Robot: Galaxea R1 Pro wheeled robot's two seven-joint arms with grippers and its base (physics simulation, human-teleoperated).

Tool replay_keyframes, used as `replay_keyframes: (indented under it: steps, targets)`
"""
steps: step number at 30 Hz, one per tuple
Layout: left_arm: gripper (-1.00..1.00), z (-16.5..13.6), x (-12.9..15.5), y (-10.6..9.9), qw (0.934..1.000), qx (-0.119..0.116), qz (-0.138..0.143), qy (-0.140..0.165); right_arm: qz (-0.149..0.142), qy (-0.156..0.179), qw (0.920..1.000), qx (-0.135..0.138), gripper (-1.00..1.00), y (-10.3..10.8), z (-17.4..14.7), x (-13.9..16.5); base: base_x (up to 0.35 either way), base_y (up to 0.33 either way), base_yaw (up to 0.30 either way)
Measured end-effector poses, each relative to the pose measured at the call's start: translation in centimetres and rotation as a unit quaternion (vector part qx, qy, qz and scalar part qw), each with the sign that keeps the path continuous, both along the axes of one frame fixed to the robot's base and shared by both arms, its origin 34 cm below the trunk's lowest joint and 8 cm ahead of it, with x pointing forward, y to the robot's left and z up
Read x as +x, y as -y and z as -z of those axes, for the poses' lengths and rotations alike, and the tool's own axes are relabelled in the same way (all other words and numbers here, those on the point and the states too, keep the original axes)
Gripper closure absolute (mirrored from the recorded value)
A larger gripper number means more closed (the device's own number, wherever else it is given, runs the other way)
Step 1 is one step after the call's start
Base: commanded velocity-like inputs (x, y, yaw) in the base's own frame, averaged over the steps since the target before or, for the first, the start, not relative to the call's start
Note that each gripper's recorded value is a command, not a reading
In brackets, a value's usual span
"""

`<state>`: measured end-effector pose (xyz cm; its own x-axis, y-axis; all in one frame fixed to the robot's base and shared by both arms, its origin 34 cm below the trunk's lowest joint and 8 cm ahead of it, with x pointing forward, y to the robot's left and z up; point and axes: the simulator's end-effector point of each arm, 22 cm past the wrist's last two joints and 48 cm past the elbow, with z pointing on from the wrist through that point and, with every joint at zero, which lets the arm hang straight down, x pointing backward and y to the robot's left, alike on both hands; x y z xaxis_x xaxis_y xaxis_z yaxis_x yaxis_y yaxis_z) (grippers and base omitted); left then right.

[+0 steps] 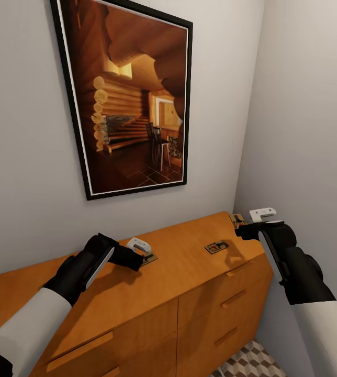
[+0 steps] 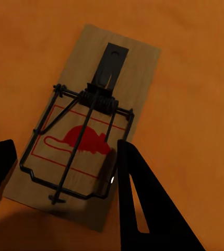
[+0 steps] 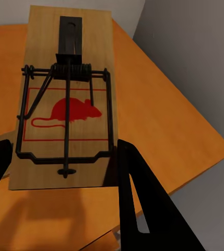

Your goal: Take the four mousetraps from the cabinet in the bathroom and place them on the bathroom floor. Make sure all four end up on the same floor surface, and ensure that at least two of them are either under or directly next to the same bathroom sink.

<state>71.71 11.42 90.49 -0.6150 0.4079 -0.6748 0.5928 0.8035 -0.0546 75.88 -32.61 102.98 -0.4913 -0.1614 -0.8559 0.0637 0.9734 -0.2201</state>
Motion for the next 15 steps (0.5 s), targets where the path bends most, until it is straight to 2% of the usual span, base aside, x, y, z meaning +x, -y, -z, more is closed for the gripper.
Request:
replay_keyframes:
  steps: [10, 15]
  targets:
    - [1.0, 0.0, 0.0, 0.0, 1.0, 0.001, -0.001, -0.003, 0.0, 0.0, 1.0, 0.0, 1.0, 0.0, 0.0, 0.0, 0.0, 0.0, 0.0]
    - [1.0, -1.8, -0.2, 0.9, 0.9999, -0.001, 0.007, 0.015, 0.0, 0.0, 1.0, 0.0, 1.0, 0.0, 0.0, 0.0, 0.0, 0.0, 0.0]
